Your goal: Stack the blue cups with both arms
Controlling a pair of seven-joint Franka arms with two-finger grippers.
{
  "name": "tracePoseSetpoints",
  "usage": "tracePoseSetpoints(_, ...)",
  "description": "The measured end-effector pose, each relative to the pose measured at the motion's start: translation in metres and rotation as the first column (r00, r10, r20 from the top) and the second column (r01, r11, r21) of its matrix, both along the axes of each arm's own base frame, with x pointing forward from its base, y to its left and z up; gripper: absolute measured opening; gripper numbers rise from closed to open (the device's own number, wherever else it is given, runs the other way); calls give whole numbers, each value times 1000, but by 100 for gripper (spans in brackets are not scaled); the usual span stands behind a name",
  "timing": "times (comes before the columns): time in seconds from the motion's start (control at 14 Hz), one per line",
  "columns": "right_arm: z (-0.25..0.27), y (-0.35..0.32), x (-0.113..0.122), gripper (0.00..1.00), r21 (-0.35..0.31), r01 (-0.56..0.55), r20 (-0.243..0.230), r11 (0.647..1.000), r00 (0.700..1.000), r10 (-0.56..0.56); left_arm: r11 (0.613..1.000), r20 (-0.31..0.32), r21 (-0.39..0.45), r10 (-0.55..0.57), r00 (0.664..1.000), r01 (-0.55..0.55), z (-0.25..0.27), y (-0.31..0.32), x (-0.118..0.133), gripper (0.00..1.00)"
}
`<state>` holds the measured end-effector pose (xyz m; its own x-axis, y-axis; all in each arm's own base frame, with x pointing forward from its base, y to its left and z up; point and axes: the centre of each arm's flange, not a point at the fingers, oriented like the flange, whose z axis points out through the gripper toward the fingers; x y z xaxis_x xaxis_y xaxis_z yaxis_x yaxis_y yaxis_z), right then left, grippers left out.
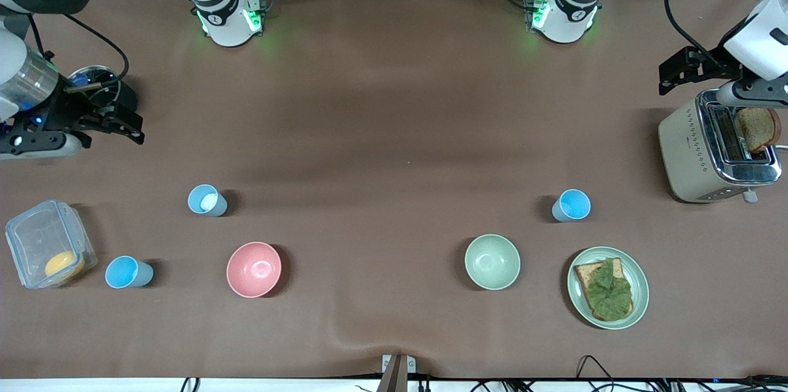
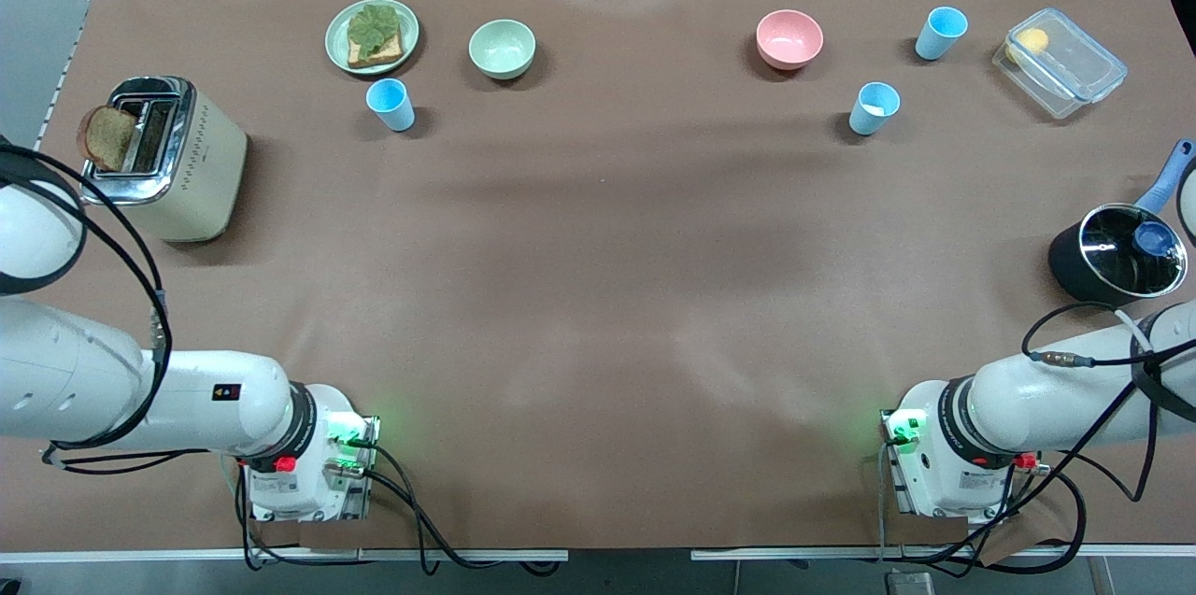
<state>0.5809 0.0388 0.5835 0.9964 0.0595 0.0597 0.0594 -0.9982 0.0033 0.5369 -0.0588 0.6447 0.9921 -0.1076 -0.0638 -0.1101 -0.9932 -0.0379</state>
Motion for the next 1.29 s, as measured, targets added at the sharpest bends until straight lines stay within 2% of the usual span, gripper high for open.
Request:
tracePoseSetpoints(0.57,-3,-7,3,100,-4,11,4,1000,1000,-11,1000,-4,0,2,1000,-2,0,1,0,100)
tracePoseSetpoints(0.79,-5,-6,0,100,-5,10,-22,1000,1000,-11,1000,-21,1,19,1000,-19,-10,10,6,100)
tracePoseSetpoints(0.93,-6,-7,0,100,-6,11,-30,1000,999,-12,999,-60,1,46,997,-46,-40,25,23,100)
tracePoseSetpoints(1.14,-6,-6,0,100,-6,10,-30,1000,999,-10,998,-139,0,63,988,-64,-120,30,59,100)
tracePoseSetpoints(1.29,-7,-6,0,100,-7,10,-32,1000,999,-10,997,-154,-1,70,986,-71,-169,28,72,100)
